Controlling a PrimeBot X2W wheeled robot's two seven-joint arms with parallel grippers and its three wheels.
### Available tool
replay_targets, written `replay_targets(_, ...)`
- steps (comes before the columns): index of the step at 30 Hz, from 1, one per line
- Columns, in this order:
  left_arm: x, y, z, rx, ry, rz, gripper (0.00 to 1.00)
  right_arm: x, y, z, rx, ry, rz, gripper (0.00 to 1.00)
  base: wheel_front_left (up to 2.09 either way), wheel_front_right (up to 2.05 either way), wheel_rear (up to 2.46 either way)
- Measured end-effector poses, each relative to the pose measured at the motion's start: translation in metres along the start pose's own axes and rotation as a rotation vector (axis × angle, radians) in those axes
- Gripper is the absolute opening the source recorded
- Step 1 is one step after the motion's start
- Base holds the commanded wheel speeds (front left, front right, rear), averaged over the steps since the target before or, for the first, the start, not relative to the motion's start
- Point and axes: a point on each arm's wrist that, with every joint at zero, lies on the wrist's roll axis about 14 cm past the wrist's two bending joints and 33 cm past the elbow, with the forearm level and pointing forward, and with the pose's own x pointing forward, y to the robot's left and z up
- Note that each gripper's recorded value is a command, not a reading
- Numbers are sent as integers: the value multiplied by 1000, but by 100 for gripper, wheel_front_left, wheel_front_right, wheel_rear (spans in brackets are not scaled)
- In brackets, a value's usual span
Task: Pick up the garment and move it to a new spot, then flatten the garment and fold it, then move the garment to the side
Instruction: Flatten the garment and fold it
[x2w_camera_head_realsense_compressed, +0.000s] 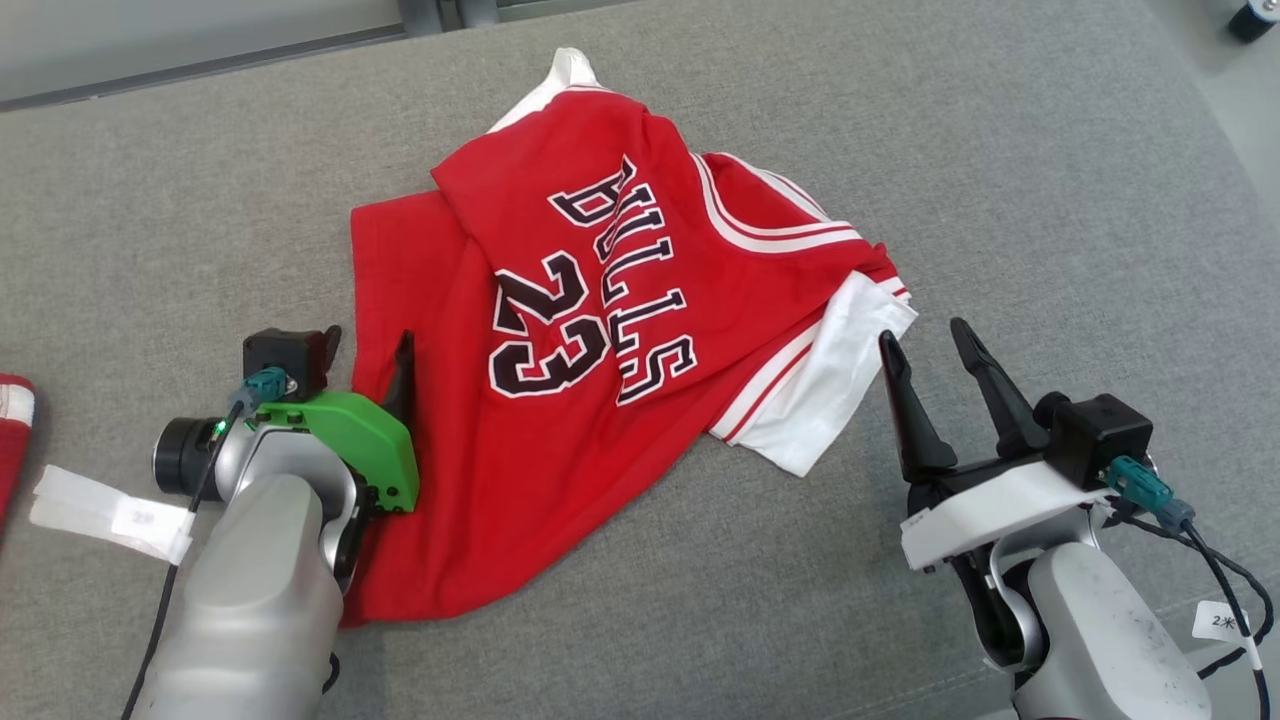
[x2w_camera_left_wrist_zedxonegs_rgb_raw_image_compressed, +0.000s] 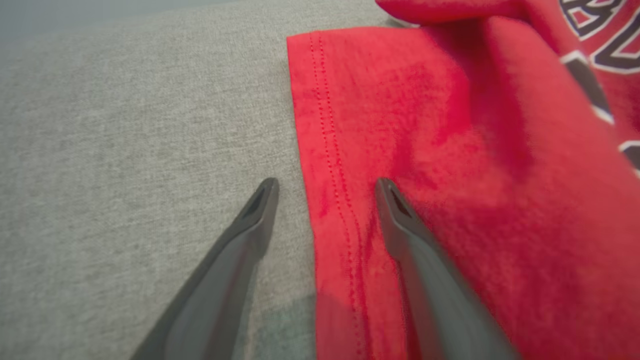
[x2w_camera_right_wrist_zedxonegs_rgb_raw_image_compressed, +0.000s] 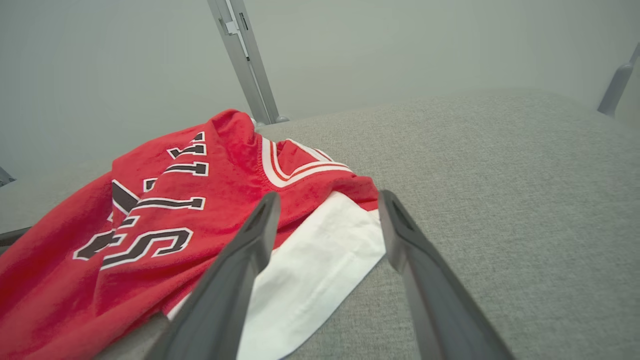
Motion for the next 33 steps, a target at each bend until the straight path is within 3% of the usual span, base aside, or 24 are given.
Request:
replay_targets(1, 2, 0, -1, 3, 6, 0, 87, 0, -1, -1, -1, 3, -4, 100, 0, 0, 0)
replay_targets(2, 4, -1, -3, 11, 12, -5, 36, 0, -1, -3, -2, 7, -6, 100, 0, 0, 0)
replay_targets(3, 5, -2, -4, 18, 14, -9, 0, 0, -1, -4, -4, 11, -6, 100, 0, 0, 0)
replay_targets(10, 6, -6, 1, 39, -13, -24, 0, 5, 7, -9, 6, 18, 12, 100, 0, 0, 0)
replay_targets(16, 8, 32, 30, 61, -97, 98, 0, 8, 10, -13, 12, 27, 18, 100, 0, 0, 0)
replay_targets(20, 9, 73, 78, 93, -230, 210, 0, 13, 12, -18, 12, 38, 24, 100, 0, 0, 0)
replay_targets(24, 9, 93, 88, 111, -259, 271, 0, 13, 9, -22, 11, 51, 18, 100, 0, 0, 0)
replay_targets(25, 10, 97, 87, 109, -256, 283, 4, 13, 8, -24, 10, 55, 14, 100, 0, 0, 0)
replay_targets(26, 11, 100, 84, 107, -249, 293, 49, 12, 6, -24, 9, 58, 9, 100, 0, 0, 0)
replay_targets(27, 11, 102, 84, 105, -247, 301, 100, 11, 4, -25, 8, 60, 3, 100, 0, 0, 0)
replay_targets(33, 4, 99, 84, 62, -283, 317, 100, 7, -4, -24, 8, 60, -24, 100, 0, 0, 0)
